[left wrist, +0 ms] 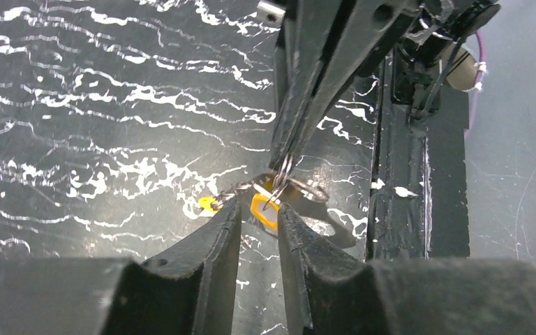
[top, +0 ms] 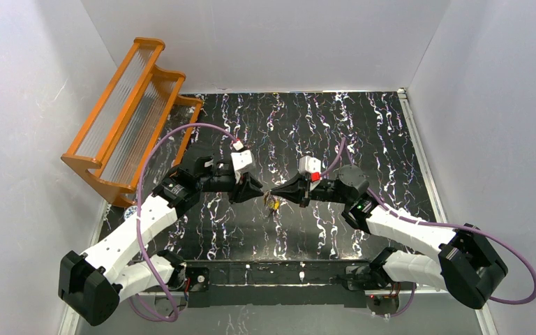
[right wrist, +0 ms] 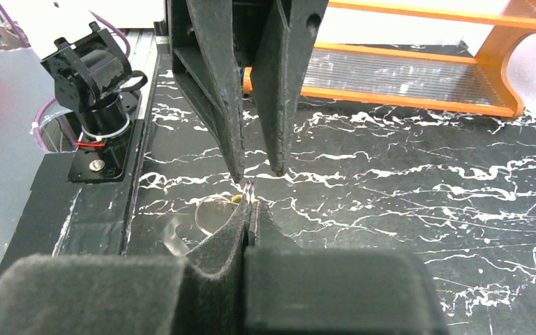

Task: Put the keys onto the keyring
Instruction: Adjust the key on the keyring.

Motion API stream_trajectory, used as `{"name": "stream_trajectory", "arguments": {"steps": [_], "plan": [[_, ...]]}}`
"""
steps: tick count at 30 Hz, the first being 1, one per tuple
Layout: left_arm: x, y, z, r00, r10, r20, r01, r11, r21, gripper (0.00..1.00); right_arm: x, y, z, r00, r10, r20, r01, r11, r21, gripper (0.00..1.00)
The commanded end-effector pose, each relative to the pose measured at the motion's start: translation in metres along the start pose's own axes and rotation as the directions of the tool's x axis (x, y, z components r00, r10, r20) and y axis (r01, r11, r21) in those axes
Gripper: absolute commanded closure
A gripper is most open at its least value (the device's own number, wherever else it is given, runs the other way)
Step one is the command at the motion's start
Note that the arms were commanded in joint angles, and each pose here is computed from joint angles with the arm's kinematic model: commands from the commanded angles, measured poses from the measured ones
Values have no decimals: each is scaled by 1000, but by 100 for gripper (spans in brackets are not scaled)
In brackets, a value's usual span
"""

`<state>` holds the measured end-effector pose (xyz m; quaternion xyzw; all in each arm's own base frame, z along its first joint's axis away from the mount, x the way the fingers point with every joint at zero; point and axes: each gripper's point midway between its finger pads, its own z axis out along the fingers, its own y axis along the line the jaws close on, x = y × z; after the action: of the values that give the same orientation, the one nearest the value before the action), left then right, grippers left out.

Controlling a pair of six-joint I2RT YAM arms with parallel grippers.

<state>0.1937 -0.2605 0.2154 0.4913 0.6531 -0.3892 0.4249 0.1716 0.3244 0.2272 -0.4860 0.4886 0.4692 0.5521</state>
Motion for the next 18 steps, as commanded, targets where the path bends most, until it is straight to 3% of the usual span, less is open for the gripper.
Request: {"name": "stream_trajectory", "arguments": {"steps": [1, 5, 10, 18], "plan": [[-20, -14, -4, 991, 97, 93, -104, 992, 70, 77, -21, 1, 1, 998, -50, 45, 50, 999, -17, 99], [-15, -16, -4, 986, 143, 92, -150, 985, 83, 78, -23, 1, 0, 998, -47, 46, 48, 999, -17, 99], [-3, -21, 0, 986, 142, 85, -152, 980, 126, 92, -27, 1, 0, 997, -51, 54, 52, 999, -13, 99], [18, -22, 7, 991, 125, 50, -131, 980, 152, 100, -32, 1, 1, 996, -57, 65, 58, 998, -15, 99]]}}
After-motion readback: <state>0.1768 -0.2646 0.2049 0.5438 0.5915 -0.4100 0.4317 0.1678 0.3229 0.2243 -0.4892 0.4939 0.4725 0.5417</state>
